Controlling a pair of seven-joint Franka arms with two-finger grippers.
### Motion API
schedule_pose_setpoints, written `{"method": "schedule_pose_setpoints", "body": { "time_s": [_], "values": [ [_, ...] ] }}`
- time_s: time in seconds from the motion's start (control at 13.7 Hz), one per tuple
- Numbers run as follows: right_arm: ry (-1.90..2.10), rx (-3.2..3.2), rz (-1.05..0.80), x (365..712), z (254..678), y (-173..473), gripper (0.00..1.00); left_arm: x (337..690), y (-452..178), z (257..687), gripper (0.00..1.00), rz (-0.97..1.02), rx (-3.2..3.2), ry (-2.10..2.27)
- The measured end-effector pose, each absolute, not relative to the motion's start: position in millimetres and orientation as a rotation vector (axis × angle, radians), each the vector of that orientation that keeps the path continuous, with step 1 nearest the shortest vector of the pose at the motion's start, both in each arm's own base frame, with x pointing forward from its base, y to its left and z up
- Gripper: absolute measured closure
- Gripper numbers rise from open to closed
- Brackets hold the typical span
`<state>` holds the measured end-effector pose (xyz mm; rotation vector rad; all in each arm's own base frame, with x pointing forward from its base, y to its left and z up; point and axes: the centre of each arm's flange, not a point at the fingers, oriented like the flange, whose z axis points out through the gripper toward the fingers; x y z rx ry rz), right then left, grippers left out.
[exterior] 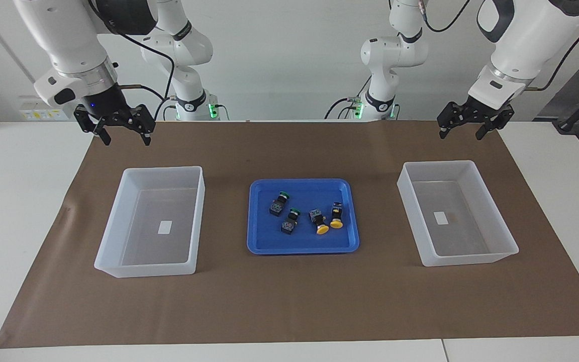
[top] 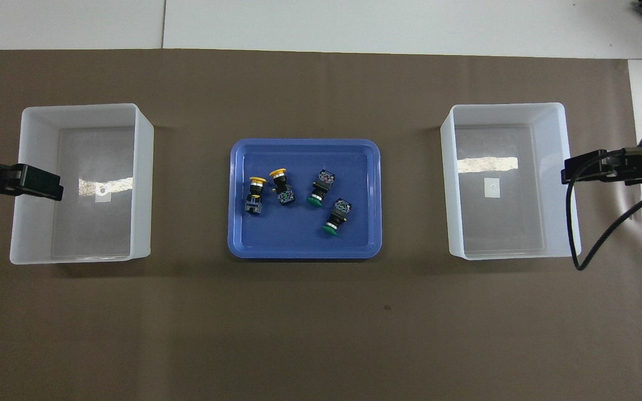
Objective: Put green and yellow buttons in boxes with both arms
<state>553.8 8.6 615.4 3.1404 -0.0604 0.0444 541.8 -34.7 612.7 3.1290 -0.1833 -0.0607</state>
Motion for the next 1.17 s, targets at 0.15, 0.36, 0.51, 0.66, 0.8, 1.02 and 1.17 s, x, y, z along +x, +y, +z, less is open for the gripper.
{"method": "schedule_pose_setpoints", "body": {
  "time_s": [0.15,0.36,0.51,0.66,0.8,1.02,1.17],
  "values": [
    [-0.060,3.140,0.044,553.8,615.4,8.6,0.00,541.8,-34.7,612.7,0.00,-0.061,3.129,-0.183],
    [-0.060,3.140,0.044,553.8,615.4,8.6,0.00,541.8,-34.7,612.8,0.00,-0.060,3.129,-0.183],
    [-0.060,3.140,0.044,553.8,615.4,8.6,0.00,541.9,-34.2,612.8,0.00,-0.060,3.129,-0.182],
    [-0.060,3.140,0.044,553.8,615.4,8.6,0.00,541.9,-32.6,612.8,0.00,-0.060,3.130,-0.178],
    [-0.060,3.140,0.044,553.8,615.4,8.6,0.00,542.0,-31.9,612.8,0.00,-0.060,3.130,-0.176],
    [-0.060,3.140,0.044,553.8,615.4,8.6,0.00,542.0,-32.3,612.8,0.00,-0.060,3.130,-0.175],
    [-0.060,3.140,0.044,553.8,615.4,8.6,0.00,541.8,-36.5,612.9,0.00,-0.058,3.130,-0.187]
  ]
}}
